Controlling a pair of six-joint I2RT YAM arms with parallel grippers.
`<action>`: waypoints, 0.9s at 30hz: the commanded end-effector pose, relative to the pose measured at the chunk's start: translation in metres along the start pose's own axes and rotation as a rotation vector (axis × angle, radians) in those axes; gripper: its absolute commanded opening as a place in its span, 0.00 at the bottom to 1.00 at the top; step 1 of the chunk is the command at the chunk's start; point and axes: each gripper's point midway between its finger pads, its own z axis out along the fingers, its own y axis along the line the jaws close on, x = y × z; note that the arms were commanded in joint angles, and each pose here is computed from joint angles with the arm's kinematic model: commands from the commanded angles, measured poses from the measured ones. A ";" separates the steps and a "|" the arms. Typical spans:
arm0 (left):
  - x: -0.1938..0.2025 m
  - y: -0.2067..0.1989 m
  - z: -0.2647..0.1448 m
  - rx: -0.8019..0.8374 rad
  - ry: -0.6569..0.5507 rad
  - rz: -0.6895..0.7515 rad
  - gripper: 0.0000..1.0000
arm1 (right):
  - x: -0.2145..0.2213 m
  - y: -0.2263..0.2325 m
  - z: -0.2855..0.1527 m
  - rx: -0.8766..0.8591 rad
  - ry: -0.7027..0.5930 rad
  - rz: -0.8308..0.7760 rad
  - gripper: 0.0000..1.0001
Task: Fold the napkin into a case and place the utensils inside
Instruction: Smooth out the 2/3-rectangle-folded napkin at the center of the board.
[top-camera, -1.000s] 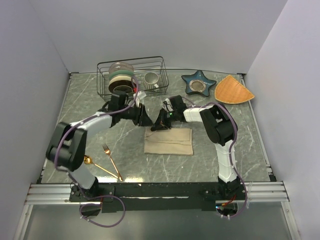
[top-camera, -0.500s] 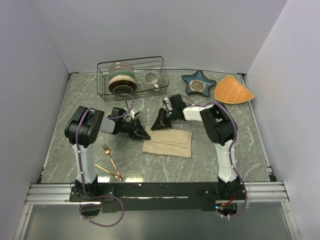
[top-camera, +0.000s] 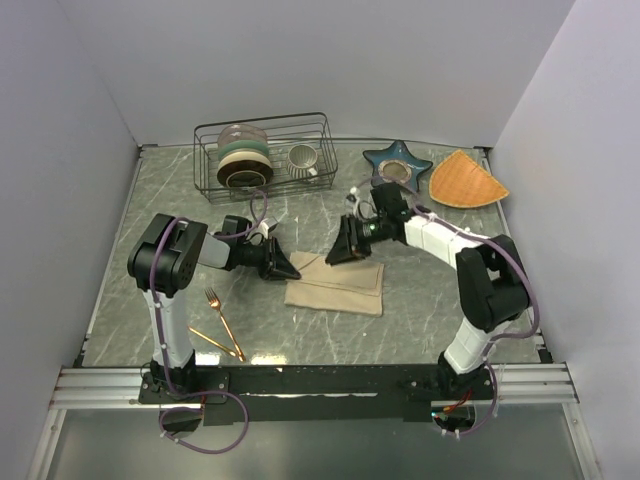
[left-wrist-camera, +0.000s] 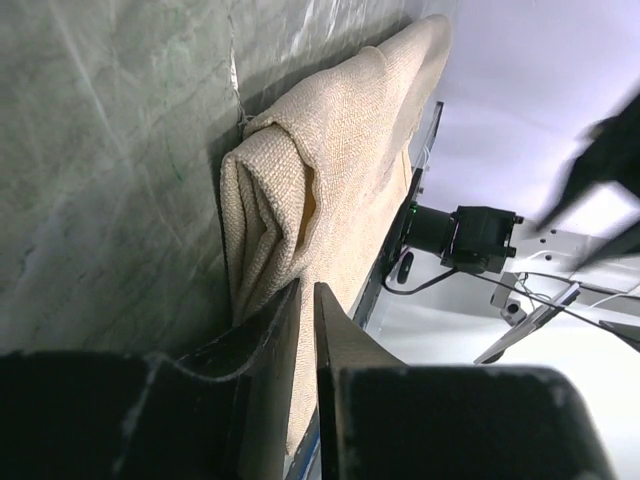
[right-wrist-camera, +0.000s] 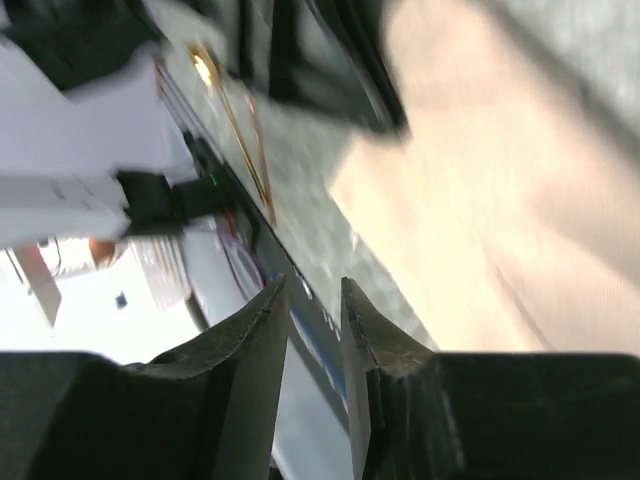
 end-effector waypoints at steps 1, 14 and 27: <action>-0.006 0.019 -0.002 -0.097 -0.069 -0.012 0.19 | 0.042 -0.066 -0.005 0.063 0.097 0.183 0.33; -0.005 0.017 -0.003 -0.089 -0.065 0.001 0.20 | 0.030 -0.163 -0.027 0.177 0.090 0.361 0.29; 0.006 -0.094 -0.045 -0.101 -0.102 0.671 0.48 | 0.011 -0.049 -0.046 0.140 0.077 -0.082 0.31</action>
